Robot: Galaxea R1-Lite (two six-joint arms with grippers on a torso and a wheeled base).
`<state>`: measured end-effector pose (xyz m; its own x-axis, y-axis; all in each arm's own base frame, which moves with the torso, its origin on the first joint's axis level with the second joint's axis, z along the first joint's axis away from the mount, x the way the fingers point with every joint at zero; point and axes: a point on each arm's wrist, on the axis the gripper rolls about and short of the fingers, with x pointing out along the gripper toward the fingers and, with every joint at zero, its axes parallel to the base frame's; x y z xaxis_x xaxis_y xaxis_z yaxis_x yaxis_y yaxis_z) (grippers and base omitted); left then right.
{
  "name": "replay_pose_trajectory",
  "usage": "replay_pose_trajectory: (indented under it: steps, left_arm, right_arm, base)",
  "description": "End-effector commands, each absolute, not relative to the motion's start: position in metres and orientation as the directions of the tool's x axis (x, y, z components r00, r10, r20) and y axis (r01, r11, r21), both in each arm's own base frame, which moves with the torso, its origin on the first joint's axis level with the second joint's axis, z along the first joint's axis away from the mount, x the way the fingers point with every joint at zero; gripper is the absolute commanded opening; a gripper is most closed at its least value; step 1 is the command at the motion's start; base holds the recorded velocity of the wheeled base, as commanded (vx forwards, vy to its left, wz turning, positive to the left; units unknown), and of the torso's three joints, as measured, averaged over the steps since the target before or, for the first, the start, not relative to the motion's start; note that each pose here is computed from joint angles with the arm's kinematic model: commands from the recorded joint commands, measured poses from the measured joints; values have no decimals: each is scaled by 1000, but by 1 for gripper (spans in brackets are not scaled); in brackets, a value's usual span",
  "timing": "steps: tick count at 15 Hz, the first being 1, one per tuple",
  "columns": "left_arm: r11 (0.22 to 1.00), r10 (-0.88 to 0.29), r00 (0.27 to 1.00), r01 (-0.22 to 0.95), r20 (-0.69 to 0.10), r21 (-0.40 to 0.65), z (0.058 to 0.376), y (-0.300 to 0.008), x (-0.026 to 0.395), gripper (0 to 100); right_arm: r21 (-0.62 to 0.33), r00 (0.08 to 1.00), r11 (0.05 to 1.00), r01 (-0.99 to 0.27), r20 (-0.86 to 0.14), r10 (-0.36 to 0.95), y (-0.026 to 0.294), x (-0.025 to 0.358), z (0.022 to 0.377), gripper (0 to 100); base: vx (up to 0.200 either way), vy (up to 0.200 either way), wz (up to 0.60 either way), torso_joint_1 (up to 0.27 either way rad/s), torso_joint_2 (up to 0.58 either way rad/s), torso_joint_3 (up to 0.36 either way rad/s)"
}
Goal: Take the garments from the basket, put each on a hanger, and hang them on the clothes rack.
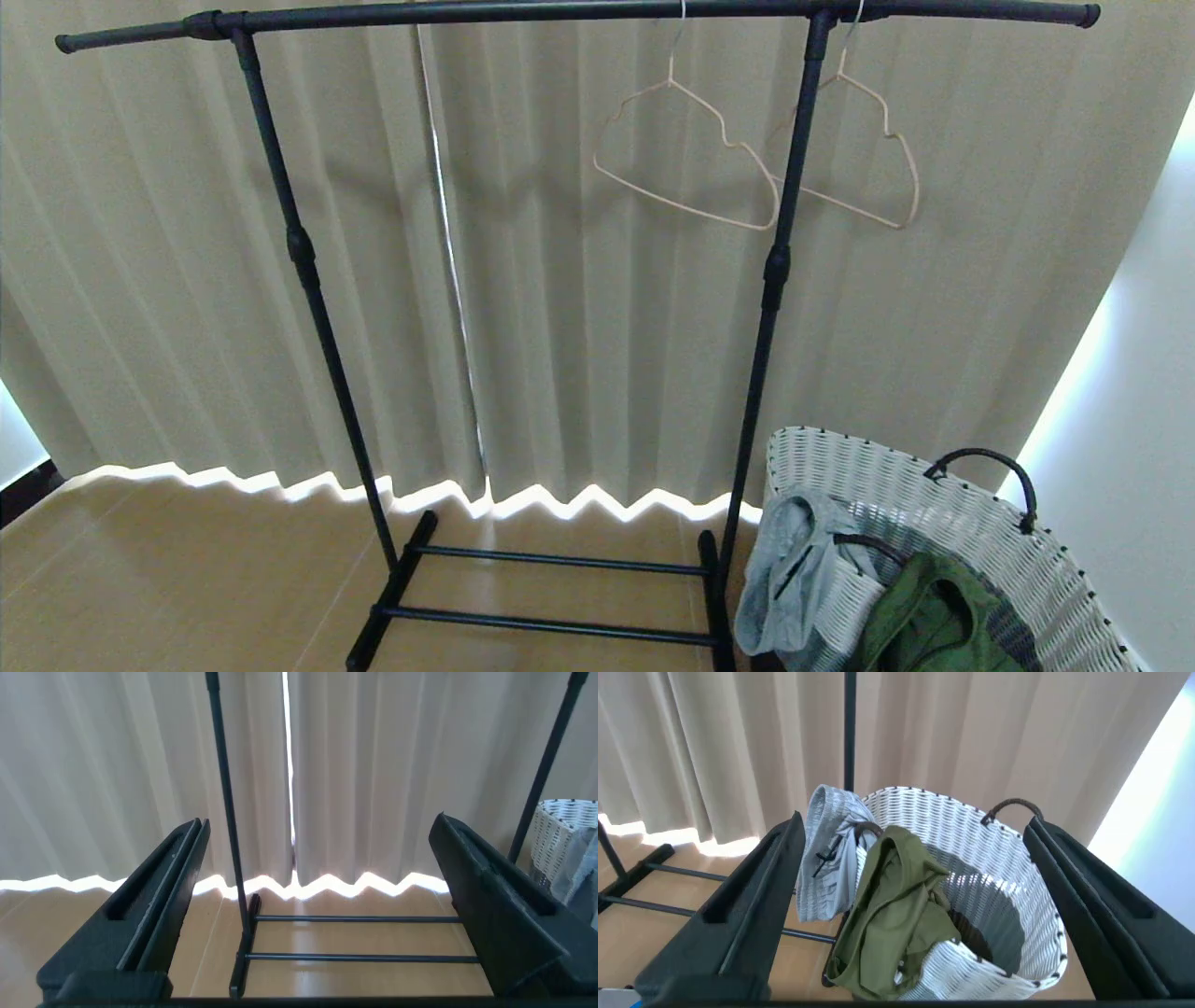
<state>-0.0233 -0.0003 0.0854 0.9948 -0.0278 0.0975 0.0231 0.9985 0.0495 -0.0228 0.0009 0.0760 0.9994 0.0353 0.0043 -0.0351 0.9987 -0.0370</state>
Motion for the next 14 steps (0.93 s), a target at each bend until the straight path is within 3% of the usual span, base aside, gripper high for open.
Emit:
replay_pose_trajectory:
  steps: [1, 7, 14]
  left_arm:
    - [999, -28, 995, 23, 98, 49, 86, 0, -23, 100]
    - [998, -28, 995, 23, 98, 51, 86, 0, -23, 100]
    - [999, -25, 995, 20, 100, 43, 86, 0, -23, 100]
  right_arm:
    - [-37, 999, 999, -37, 5, 37, 1, -23, 76, 100]
    - [-35, 999, 999, -37, 5, 37, 1, -23, 76, 100]
    - [-34, 999, 999, -37, 5, 37, 1, -23, 76, 100]
  base:
    - [0, 0, 0, 0, 0, 0]
    - [200, 0, 0, 2, 1, 4]
    - [0, 0, 0, 0, 0, 0]
